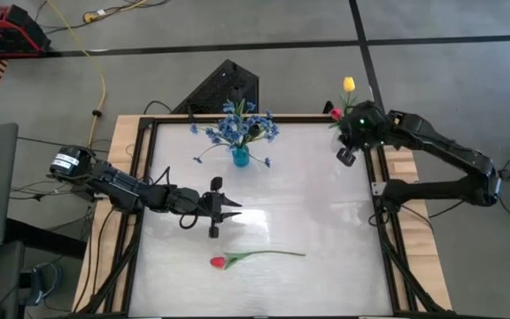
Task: Sort flowers into vase by color
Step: Put the red flower into the transparent vase
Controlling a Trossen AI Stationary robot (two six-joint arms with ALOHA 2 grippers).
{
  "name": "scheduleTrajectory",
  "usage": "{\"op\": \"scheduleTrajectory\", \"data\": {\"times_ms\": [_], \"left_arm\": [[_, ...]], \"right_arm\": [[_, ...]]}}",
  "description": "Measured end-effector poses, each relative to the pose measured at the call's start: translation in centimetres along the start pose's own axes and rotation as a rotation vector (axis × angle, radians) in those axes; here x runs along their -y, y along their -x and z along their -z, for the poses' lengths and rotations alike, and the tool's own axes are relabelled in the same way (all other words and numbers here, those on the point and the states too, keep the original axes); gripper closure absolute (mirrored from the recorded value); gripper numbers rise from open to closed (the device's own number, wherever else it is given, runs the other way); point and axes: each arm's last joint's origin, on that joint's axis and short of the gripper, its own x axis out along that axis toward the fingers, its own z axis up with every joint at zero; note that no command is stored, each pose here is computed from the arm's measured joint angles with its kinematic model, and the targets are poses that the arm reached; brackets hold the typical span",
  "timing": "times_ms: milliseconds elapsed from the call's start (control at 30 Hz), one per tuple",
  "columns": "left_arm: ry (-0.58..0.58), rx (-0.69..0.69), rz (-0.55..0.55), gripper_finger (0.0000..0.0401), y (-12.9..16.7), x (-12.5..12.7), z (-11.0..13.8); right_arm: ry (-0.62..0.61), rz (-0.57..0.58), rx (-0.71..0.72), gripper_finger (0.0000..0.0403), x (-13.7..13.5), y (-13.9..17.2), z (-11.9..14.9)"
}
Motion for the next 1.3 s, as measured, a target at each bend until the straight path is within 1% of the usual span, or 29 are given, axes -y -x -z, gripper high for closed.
{"op": "scheduleTrajectory", "data": {"times_ms": [167, 300, 367, 467, 567, 633, 700, 800, 900, 967, 1067, 1200, 1300], "left_arm": [[0.000, 0.000, 0.000, 0.0315, 0.0, 0.0, 0.0], [0.000, 0.000, 0.000, 0.0315, 0.0, 0.0, 0.0], [0.000, 0.000, 0.000, 0.0315, 0.0, 0.0, 0.0], [0.000, 0.000, 0.000, 0.0315, 0.0, 0.0, 0.0], [0.000, 0.000, 0.000, 0.0315, 0.0, 0.0, 0.0], [0.006, 0.000, 0.002, 0.0315, 0.0, 0.0, 0.0], [0.018, 0.001, 0.016, 0.0315, 0.0, 0.1, 0.0], [0.024, 0.002, 0.036, 0.0315, 0.0, 0.1, 0.0], [0.025, 0.003, 0.045, 0.0315, 0.0, 0.1, 0.0], [0.026, 0.003, 0.045, 0.0315, 0.0, 0.1, 0.0], [0.034, 0.003, 0.045, 0.0315, 0.0, 0.1, 0.0], [0.041, 0.002, 0.045, 0.0315, 0.0, 0.1, 0.0], [0.041, 0.002, 0.045, 0.0315, 0.0, 0.1, 0.0]], "right_arm": [[0.021, -0.244, 0.055, 0.0337, -2.8, 1.4, -0.7], [0.080, -0.370, 0.052, 0.0337, -6.0, 1.9, -0.6], [0.136, -0.418, 0.057, 0.0337, -8.1, 1.8, -0.8], [0.241, -0.488, 0.111, 0.0337, -11.9, 1.1, -1.4], [0.385, -0.559, 0.162, 0.0337, -16.3, -0.1, -1.7], [0.486, -0.587, 0.197, 0.0337, -19.0, -1.1, -1.6], [0.558, -0.614, 0.221, 0.0337, -21.6, -2.2, -1.4], [0.588, -0.651, 0.251, 0.0337, -25.1, -4.1, -1.0], [0.597, -0.681, 0.286, 0.0337, -28.0, -6.0, -0.6], [0.585, -0.691, 0.291, 0.0337, -29.4, -7.3, -0.2], [0.546, -0.704, 0.272, 0.0337, -30.8, -9.3, 0.2], [0.571, -0.700, 0.206, 0.0330, -32.1, -11.4, 0.8], [0.587, -0.718, 0.169, 0.0310, -33.3, -12.6, 1.0]]}}
